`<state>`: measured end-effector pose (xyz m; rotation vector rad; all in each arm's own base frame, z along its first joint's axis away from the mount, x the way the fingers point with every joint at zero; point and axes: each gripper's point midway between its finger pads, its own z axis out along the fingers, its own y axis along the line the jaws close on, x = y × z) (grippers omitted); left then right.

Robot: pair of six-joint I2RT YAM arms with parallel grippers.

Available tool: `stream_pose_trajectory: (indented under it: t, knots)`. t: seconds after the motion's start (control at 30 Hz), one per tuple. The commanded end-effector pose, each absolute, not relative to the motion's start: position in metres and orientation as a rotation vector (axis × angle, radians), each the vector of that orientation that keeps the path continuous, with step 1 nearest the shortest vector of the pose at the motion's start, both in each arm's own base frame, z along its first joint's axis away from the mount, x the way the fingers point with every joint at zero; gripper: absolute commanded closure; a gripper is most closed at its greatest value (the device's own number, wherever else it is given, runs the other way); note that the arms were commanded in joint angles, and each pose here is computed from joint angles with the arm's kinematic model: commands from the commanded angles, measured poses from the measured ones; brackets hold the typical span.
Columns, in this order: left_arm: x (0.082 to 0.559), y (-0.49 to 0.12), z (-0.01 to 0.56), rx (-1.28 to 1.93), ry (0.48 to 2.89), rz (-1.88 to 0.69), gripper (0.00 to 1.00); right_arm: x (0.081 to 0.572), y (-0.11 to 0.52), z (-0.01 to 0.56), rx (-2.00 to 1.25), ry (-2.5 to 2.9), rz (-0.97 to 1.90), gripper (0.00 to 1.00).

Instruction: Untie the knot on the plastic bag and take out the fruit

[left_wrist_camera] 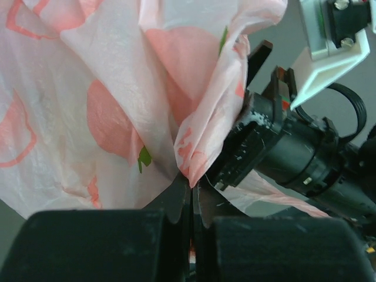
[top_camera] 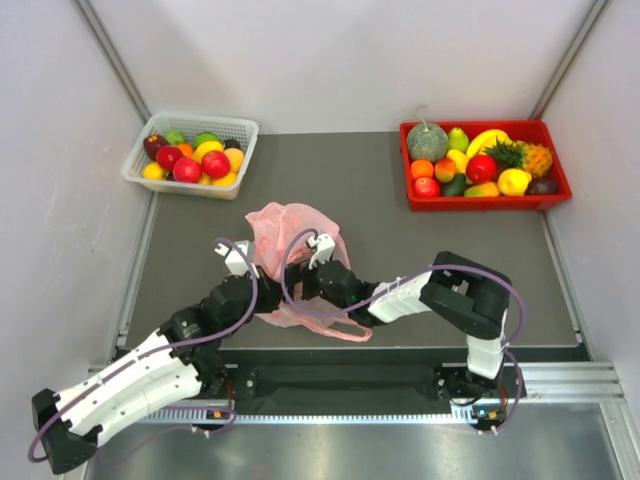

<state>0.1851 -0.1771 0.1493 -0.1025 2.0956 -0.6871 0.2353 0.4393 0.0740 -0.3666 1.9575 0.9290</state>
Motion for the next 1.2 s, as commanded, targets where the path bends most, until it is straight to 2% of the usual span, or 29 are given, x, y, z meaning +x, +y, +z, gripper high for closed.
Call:
stream_pose_trajectory:
  t: [0.0,0.23,0.47,0.57,0.67,0.83,0.87,0.9,0.97,1.0,1.1,1.17]
  knots:
    - [0.180,-0.191,0.148,-0.090,2.066,-0.807,1.00,0.241,0.468,0.114,-0.296,1.783,0.997,0.00]
    - [0.170,-0.201,0.141,-0.066,2.069,-0.907,1.00,0.256,0.487,0.086,-0.250,1.823,0.900,0.00]
    - [0.167,-0.207,0.144,-0.035,2.066,-0.944,1.00,0.275,0.470,0.073,-0.127,1.829,0.770,0.00]
    - [0.165,-0.208,0.143,-0.029,2.069,-0.953,1.00,0.286,0.462,0.075,-0.099,1.832,0.728,0.05]
    - [0.164,-0.206,0.142,-0.030,2.069,-0.952,1.00,0.292,0.454,0.076,-0.098,1.838,0.696,0.14]
    - [0.165,-0.204,0.139,-0.031,2.069,-0.936,1.00,0.288,0.442,0.088,-0.164,1.812,0.700,0.35]
    - [0.165,-0.203,0.139,-0.031,2.069,-0.933,1.00,0.288,0.440,0.090,-0.176,1.808,0.697,0.39]
    - [0.165,-0.203,0.138,-0.031,2.070,-0.928,1.00,0.286,0.437,0.092,-0.195,1.803,0.691,0.49]
    - [0.166,-0.201,0.138,-0.034,2.068,-0.920,1.00,0.282,0.433,0.094,-0.218,1.800,0.696,0.58]
    - [0.166,-0.200,0.136,-0.034,2.074,-0.911,1.00,0.279,0.431,0.096,-0.223,1.797,0.699,0.67]
    - [0.167,-0.195,0.132,-0.049,2.083,-0.877,1.00,0.266,0.416,0.095,-0.259,1.809,0.722,0.78]
    - [0.169,-0.191,0.132,-0.060,2.080,-0.852,1.00,0.251,0.416,0.101,-0.347,1.826,0.772,0.78]
